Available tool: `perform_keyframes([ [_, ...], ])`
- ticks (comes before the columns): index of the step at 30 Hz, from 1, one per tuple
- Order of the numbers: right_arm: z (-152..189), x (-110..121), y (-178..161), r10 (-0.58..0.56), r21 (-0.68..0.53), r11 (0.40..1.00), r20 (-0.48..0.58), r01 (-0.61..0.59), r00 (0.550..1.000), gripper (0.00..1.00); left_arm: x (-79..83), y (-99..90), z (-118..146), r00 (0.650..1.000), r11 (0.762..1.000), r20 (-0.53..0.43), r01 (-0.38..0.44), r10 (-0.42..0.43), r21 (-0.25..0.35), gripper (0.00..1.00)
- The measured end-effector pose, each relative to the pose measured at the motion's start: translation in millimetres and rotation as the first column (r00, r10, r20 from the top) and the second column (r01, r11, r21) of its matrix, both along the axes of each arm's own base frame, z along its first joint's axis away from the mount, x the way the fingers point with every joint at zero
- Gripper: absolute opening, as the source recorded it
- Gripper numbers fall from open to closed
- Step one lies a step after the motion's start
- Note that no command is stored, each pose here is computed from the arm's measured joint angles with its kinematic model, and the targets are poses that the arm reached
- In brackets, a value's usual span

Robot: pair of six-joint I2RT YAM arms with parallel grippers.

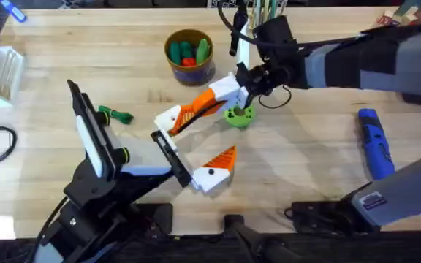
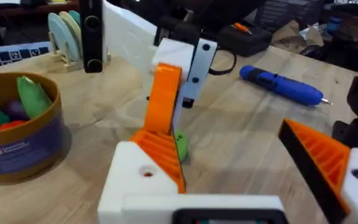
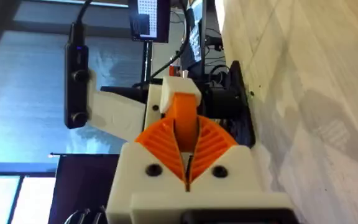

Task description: Pick up the gripper from the table and insert it into the empty holder that is missing its gripper. Then pick up a screw, insert it into the mounting hole, and use the screwdriver to tighten it. Finally, clean up the table by picking up the vegetable and placing it into the bucket.

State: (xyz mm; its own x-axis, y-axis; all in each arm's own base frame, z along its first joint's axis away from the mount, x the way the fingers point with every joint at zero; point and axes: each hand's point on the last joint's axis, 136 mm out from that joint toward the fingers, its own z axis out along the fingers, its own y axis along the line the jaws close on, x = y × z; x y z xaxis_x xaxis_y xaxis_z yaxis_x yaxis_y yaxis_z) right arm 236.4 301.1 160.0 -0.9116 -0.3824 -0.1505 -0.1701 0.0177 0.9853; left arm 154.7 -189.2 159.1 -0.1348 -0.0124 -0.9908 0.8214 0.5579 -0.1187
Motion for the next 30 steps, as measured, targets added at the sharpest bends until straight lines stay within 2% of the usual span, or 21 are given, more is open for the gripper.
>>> perform_keyframes([
  [14,-1.0,12.8,15.2,-0.044,-0.033,0.998,0.063,0.046,0.997,0.01,13.0,9.8,-1.7,0.995,0.995,-0.01,-0.095,0.095,0.002,0.986],
  [30,-5.5,11.7,29.2,-0.066,-0.084,0.994,0.049,0.07,0.997,0.028,20.8,16.8,-3.7,0.987,0.988,-0.031,-0.157,0.157,-0.002,0.986],
])
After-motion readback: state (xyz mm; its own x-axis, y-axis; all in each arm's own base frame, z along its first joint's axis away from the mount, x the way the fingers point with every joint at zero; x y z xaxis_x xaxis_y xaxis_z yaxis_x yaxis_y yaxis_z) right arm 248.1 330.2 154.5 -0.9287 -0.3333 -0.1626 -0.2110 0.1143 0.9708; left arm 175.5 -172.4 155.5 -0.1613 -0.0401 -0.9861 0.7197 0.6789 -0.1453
